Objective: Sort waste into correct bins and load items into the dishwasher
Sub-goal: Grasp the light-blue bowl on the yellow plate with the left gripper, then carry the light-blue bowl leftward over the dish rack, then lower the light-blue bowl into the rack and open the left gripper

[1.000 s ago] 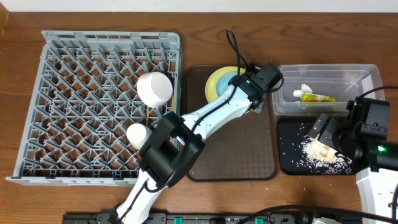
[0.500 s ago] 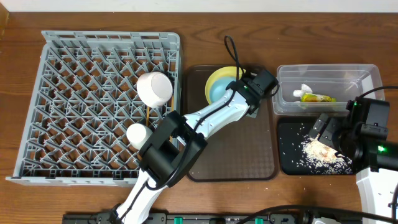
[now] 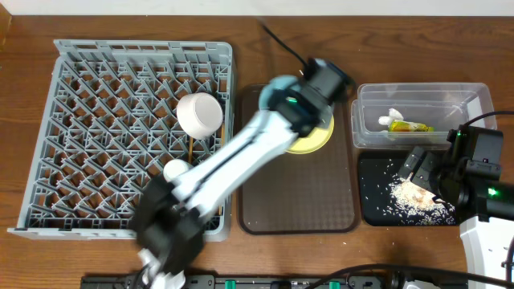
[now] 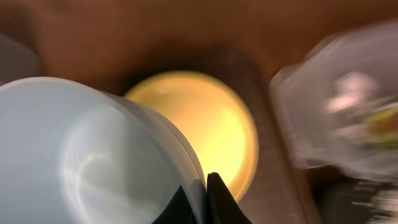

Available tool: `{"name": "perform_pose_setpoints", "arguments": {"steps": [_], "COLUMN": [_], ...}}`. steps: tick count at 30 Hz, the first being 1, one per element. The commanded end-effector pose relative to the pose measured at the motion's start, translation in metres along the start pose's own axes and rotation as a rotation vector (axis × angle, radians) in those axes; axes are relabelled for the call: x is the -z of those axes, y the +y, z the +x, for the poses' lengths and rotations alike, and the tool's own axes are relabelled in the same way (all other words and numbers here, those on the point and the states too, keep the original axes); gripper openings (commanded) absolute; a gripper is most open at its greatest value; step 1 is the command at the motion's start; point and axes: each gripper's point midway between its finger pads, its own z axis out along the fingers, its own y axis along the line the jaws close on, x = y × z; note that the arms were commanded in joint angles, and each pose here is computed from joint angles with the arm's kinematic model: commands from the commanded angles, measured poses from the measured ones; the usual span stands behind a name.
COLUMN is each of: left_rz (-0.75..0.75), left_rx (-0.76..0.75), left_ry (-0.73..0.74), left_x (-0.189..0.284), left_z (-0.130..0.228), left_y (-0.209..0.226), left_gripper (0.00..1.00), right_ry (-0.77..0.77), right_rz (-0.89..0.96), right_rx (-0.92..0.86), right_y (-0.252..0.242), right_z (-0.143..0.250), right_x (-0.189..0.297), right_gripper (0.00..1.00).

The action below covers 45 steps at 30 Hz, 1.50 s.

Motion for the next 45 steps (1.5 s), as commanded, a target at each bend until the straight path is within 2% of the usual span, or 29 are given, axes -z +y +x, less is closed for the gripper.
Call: {"name": "perform_pose_setpoints", "arguments": {"steps": [1, 8, 15, 21, 28, 39, 45], "left_rz": [0.150, 0.596, 0.800, 0.837, 0.944, 0.874, 0.813], "left_rx": [0.085, 0.341, 0.586, 0.755, 0.876, 1.023, 1.074], "left_ry": [-0.057, -0.010, 0.006, 0.048, 0.113, 0.179, 0.168], "left_x": [0.055, 0.119, 0.126, 0.094, 0.051, -0.014, -0.023], "left_z": [-0.036, -0.071, -0.082, -0.072, -0.070, -0.036, -0.024], "left_y": [0.014, 0.079, 0.179, 0.236, 0.259, 0.300, 0.322], "left_gripper": [0.08, 0.08, 0.08, 0.08, 0.08, 0.08, 0.08], "right_ry": [-0.014, -0.013, -0.013, -0.013, -0.013, -0.014, -0.013], "right_rz": [0.003, 0.003, 0.003, 0.003, 0.003, 0.003, 0.003], "right_rx": [-0.012, -0.012, -0.012, -0.012, -0.012, -0.012, -0.012], "right_y": [-0.001, -0.001, -0.001, -0.001, -0.001, -0.001, -0.001], "right_z": [-0.004, -0.004, -0.004, -0.004, -0.004, -0.004, -0.004], "right_x": [0.003, 0.003, 0.003, 0.003, 0.003, 0.003, 0.003], "right_gripper": [0.99, 0.99, 0.99, 0.99, 0.99, 0.99, 0.99]}}
